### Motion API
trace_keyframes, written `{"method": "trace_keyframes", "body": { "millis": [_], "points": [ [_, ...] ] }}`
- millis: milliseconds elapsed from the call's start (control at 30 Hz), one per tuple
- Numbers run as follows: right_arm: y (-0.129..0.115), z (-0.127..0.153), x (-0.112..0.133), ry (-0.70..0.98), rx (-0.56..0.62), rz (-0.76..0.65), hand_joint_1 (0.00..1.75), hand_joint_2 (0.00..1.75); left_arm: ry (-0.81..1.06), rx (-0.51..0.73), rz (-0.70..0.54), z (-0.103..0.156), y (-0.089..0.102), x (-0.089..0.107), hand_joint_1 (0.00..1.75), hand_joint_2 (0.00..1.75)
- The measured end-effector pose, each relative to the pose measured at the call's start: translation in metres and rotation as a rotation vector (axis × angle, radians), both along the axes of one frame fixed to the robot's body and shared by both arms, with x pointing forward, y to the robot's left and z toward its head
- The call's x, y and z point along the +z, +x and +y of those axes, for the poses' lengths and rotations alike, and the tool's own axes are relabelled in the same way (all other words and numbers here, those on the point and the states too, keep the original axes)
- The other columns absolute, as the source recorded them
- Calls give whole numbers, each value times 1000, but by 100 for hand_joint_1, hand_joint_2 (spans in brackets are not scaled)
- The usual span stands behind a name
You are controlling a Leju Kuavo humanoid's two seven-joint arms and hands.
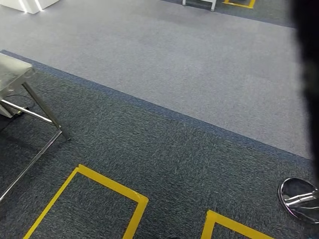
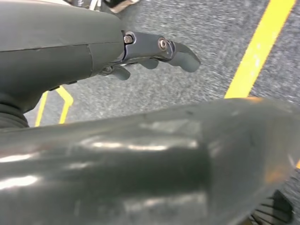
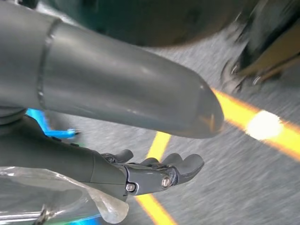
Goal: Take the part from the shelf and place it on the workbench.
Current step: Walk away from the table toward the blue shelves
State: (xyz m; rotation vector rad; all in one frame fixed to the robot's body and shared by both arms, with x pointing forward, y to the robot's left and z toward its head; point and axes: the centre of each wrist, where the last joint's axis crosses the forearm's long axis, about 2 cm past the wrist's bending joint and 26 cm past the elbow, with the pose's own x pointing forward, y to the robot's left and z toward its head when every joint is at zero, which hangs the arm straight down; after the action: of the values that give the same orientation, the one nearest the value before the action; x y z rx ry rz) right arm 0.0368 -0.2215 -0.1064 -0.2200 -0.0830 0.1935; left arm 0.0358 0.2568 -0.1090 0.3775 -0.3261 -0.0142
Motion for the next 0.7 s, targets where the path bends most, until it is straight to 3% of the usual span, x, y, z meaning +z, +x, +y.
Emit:
{"method": "trace_keyframes", "body": {
  "millis": [500, 700],
  "points": [
    [-13, -1, 0, -114, -39, 75, 0, 0, 31, 65, 60, 4, -6, -1, 0, 0],
    [-14, 1, 0, -145, -48, 134, 0, 0, 11, 109, 23, -3, -4, 0, 0, 0]
  ]
}}
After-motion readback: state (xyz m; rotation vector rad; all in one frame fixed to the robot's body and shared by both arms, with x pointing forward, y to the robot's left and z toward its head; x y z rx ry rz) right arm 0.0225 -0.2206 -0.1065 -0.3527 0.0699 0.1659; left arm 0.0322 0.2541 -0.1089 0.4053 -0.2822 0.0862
